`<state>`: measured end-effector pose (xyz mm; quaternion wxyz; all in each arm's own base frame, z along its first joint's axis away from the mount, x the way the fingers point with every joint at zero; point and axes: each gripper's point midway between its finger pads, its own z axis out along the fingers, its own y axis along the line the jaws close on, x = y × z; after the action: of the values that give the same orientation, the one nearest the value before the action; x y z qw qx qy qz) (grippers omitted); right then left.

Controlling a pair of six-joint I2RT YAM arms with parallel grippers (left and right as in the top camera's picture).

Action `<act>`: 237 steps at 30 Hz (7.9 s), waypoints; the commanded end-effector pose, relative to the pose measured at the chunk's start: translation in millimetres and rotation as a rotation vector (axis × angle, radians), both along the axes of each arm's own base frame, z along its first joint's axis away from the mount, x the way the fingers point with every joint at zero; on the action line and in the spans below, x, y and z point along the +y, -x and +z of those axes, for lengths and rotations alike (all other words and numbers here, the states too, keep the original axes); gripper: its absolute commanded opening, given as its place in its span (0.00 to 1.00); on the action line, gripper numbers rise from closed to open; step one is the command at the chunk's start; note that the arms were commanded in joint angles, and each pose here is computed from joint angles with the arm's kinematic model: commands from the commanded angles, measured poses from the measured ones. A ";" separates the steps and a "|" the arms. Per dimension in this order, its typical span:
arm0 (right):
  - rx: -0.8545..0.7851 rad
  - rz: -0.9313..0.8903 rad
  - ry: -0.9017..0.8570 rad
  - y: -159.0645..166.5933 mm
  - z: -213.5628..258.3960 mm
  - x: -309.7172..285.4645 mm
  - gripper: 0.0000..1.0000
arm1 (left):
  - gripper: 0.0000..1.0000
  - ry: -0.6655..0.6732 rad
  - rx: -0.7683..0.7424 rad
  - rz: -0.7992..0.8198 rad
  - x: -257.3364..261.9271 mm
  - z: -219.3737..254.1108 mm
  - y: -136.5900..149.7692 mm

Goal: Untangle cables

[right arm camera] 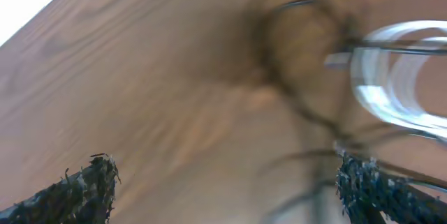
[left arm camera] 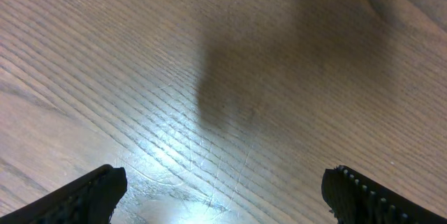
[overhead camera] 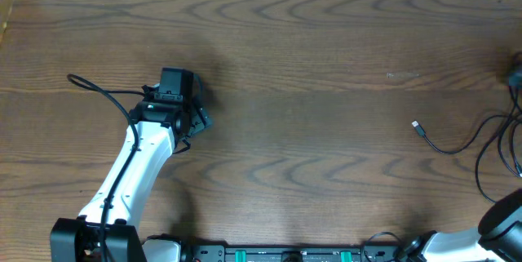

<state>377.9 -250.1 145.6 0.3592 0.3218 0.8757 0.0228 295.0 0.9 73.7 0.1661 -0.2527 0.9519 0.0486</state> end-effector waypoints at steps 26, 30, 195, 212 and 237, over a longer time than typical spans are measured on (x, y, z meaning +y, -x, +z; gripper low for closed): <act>0.162 0.888 0.107 -36.8 -20.3 317.6 0.99 | 0.95 -0.015 0.002 -0.003 3.3 0.5 1.1; 0.162 0.898 0.108 -36.1 -20.3 321.9 0.99 | 0.95 -0.015 0.003 -0.003 3.3 0.4 1.2; -0.586 0.644 0.196 5.2 115.3 314.9 0.99 | 0.95 -0.291 -1.040 -0.370 10.4 63.9 51.7; -0.866 0.453 0.264 96.1 64.5 273.7 0.99 | 0.95 -0.291 -1.040 -0.370 10.4 63.9 51.7; -0.730 0.315 0.246 131.8 10.6 243.0 0.99 | 0.95 -0.291 -1.040 -0.370 10.4 63.9 51.7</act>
<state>247.2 -0.9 153.3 0.6668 0.1027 0.7313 0.1000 244.3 8.4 155.3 0.6716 -0.0474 0.7394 0.0077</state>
